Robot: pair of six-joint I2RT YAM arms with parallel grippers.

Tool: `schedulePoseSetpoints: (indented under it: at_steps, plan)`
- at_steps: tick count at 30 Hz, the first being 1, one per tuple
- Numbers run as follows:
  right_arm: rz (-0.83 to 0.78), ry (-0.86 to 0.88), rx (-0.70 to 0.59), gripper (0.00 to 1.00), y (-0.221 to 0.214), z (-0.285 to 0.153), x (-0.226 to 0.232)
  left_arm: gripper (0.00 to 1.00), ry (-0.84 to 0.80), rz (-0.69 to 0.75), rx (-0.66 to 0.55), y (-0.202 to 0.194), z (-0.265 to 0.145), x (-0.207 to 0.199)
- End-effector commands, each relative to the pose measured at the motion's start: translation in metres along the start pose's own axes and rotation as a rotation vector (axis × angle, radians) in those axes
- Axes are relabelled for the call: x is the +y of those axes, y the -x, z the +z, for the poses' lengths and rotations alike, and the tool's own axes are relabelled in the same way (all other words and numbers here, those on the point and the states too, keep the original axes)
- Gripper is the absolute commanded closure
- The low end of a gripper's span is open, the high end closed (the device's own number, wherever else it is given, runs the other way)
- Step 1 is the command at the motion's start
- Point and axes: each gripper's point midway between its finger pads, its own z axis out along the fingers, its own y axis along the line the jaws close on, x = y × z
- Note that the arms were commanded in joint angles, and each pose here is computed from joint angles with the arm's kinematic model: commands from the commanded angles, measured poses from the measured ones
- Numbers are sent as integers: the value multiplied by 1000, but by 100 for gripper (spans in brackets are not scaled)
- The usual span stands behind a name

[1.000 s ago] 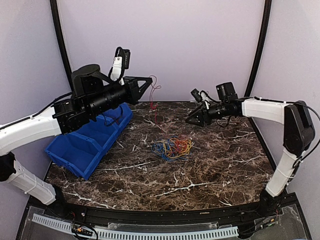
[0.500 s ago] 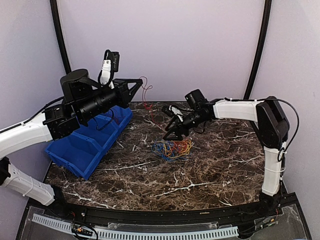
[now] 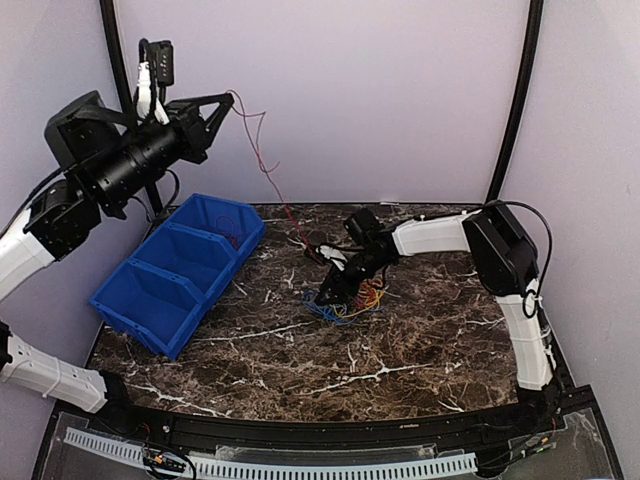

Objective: Untangle the cables

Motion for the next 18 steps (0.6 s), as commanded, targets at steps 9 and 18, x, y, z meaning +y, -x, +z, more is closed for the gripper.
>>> schedulePoseSetpoints:
  at_steps: [9,18]
  plan:
    - [66,-179,109,52,-60,-34,-34,100,63,90,-414,198,-97,17]
    - [133,-363,117,50,-84,-110,-73,100,-17,36,-267,136,-59,2]
